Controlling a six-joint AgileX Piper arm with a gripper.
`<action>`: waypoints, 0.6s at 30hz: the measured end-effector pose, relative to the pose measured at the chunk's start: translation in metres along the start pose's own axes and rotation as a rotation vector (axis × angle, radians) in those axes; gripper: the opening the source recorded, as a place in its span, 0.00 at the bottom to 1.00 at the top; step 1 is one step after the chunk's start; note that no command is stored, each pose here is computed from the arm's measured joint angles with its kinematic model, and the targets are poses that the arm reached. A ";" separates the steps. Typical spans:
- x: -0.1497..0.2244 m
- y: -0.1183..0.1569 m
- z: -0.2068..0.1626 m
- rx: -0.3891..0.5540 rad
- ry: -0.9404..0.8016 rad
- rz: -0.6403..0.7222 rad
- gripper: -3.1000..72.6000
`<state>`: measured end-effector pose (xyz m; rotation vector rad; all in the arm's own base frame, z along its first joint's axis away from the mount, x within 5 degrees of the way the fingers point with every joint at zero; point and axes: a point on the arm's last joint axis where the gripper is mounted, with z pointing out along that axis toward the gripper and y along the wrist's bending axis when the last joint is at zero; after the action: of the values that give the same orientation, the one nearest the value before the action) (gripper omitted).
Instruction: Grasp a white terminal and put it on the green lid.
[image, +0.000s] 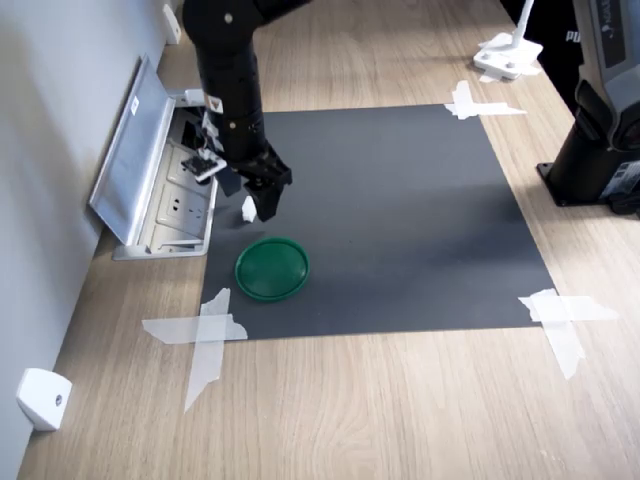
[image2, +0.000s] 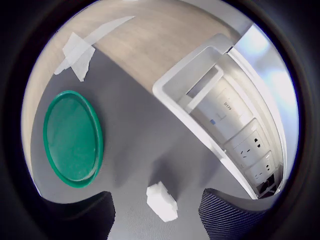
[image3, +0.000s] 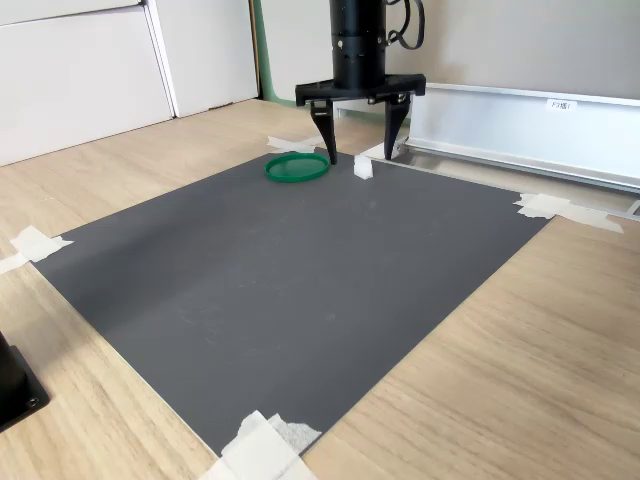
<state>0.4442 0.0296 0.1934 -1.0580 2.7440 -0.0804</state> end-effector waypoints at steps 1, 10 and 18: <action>0.000 0.000 0.001 -0.001 0.002 -0.001 0.98; 0.001 0.000 0.008 0.001 0.021 -0.009 0.96; 0.001 -0.001 0.008 0.002 0.022 -0.006 0.75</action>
<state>0.4455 0.0288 0.1859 -1.0708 2.7595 -0.0964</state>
